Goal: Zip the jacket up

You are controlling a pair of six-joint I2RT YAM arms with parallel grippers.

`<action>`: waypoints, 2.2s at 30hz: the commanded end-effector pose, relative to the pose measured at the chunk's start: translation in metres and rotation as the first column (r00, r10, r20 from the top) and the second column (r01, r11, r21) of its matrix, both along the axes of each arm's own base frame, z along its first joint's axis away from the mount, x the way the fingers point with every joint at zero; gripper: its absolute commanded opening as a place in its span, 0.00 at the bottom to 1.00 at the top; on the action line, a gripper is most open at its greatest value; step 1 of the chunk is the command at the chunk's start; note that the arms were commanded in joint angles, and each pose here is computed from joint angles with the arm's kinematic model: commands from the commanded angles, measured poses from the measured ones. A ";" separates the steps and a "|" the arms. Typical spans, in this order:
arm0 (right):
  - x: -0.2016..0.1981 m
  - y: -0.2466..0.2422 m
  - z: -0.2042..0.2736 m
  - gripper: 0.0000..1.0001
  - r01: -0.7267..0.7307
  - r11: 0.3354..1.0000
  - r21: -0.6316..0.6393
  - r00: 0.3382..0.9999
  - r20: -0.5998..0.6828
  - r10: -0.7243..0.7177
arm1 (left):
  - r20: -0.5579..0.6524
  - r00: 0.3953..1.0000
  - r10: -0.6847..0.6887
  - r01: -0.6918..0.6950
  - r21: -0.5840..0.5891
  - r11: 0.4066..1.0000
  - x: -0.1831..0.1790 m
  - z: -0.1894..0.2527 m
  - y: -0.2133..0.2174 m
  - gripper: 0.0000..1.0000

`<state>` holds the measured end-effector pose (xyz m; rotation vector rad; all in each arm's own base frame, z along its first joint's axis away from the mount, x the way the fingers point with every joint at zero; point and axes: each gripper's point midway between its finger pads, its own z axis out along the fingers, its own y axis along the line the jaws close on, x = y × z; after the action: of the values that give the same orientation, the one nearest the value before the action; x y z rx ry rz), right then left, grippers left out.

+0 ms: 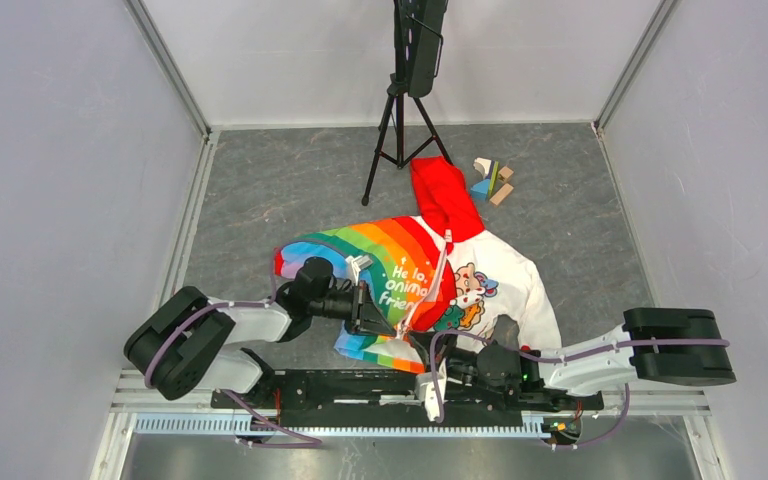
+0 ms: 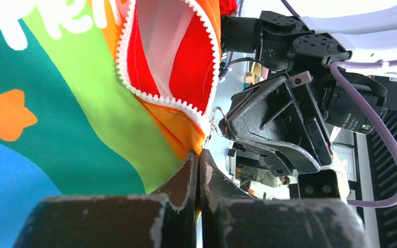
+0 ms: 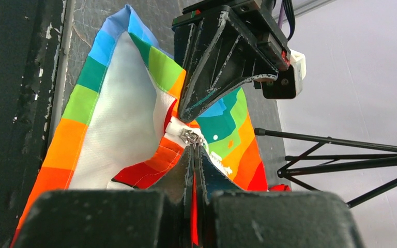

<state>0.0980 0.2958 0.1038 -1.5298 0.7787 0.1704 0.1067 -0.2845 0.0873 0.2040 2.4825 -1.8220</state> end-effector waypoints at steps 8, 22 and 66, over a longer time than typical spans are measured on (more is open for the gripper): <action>0.005 0.007 0.006 0.12 0.040 0.999 0.013 0.999 -0.028 -0.039 | 0.071 0.997 -0.026 0.027 -0.013 1.000 -0.001 0.010 0.000 0.02; 0.013 0.008 0.014 0.18 0.091 0.995 0.047 0.996 -0.011 -0.090 | 0.072 0.997 -0.032 0.033 -0.012 0.999 -0.005 0.012 0.003 0.02; 0.038 0.008 0.011 0.00 0.332 0.943 -0.028 0.932 -0.143 -0.333 | 0.089 0.996 0.002 -0.010 0.091 0.996 -0.005 -0.005 0.011 0.02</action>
<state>0.1207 0.3057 0.1023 -1.4879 0.9634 0.0660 0.1039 -0.2763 0.0869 0.1997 2.5032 -1.7408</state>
